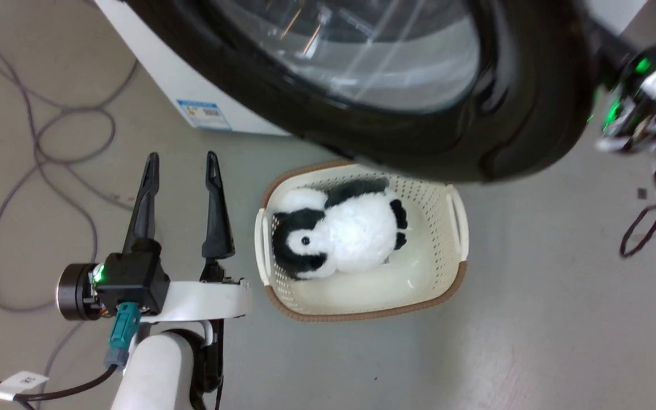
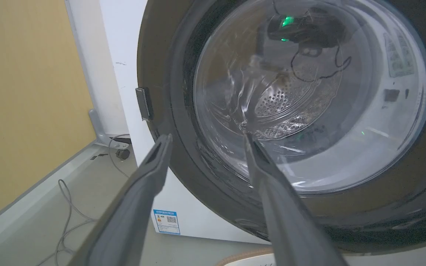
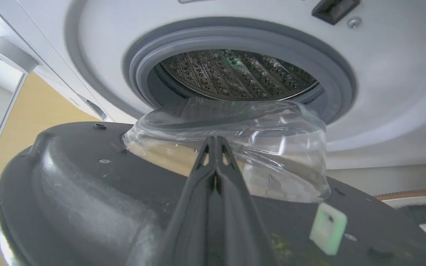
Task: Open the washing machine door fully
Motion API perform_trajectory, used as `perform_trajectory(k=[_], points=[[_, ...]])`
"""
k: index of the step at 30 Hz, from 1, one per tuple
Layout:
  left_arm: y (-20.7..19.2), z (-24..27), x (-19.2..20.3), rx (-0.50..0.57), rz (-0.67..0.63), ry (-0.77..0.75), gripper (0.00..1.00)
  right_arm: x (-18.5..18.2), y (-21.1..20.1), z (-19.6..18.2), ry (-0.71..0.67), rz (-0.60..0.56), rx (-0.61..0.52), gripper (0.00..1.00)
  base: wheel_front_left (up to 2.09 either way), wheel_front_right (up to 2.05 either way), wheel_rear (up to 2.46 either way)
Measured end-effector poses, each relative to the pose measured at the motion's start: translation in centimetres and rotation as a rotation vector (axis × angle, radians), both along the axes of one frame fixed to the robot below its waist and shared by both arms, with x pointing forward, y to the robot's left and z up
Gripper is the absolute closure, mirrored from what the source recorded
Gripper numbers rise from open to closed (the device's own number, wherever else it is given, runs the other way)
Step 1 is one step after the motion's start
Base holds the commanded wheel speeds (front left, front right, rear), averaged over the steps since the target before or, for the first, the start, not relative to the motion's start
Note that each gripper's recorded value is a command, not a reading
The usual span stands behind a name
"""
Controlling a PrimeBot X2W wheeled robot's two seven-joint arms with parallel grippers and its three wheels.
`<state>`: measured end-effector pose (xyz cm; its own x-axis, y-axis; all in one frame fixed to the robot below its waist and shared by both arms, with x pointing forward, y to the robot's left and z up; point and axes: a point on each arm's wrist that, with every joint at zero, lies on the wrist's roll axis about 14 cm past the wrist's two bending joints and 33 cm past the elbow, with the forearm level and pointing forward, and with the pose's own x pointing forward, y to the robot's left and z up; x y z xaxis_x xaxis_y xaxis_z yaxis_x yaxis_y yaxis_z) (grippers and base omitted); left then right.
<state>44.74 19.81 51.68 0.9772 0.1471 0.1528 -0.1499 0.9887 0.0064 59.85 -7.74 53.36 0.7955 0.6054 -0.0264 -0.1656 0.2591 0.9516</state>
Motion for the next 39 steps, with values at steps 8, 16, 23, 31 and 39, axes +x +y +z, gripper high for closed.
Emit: perform_trajectory(k=[8, 16, 23, 31, 39], points=[[-0.6, 1.0, -0.9, -0.008, -0.024, -0.019, 0.0, -4.1, 0.6, 0.8, -0.014, 0.076, -0.009, 1.0, 0.0, 0.0, 0.0], [-0.8, 1.6, -2.3, -0.007, -0.038, -0.026, 0.0, -8.4, 2.2, 0.4, 0.005, 0.147, -0.006, 1.0, 0.0, 0.0, 0.0], [-0.7, 1.6, -3.9, -0.002, -0.039, -0.016, 0.0, -11.9, 3.6, 0.4, 0.015, 0.192, 0.018, 1.0, 0.0, 0.0, 0.0], [-0.5, 1.5, -5.5, 0.003, -0.036, -0.006, 0.0, -16.4, 6.6, 0.2, 0.032, 0.271, 0.056, 1.0, 0.0, 0.0, 0.0], [-0.3, 1.5, -6.5, 0.003, -0.033, -0.003, 0.0, -19.9, 8.8, -0.6, 0.063, 0.336, 0.076, 1.0, 0.0, 0.0, 0.0]])
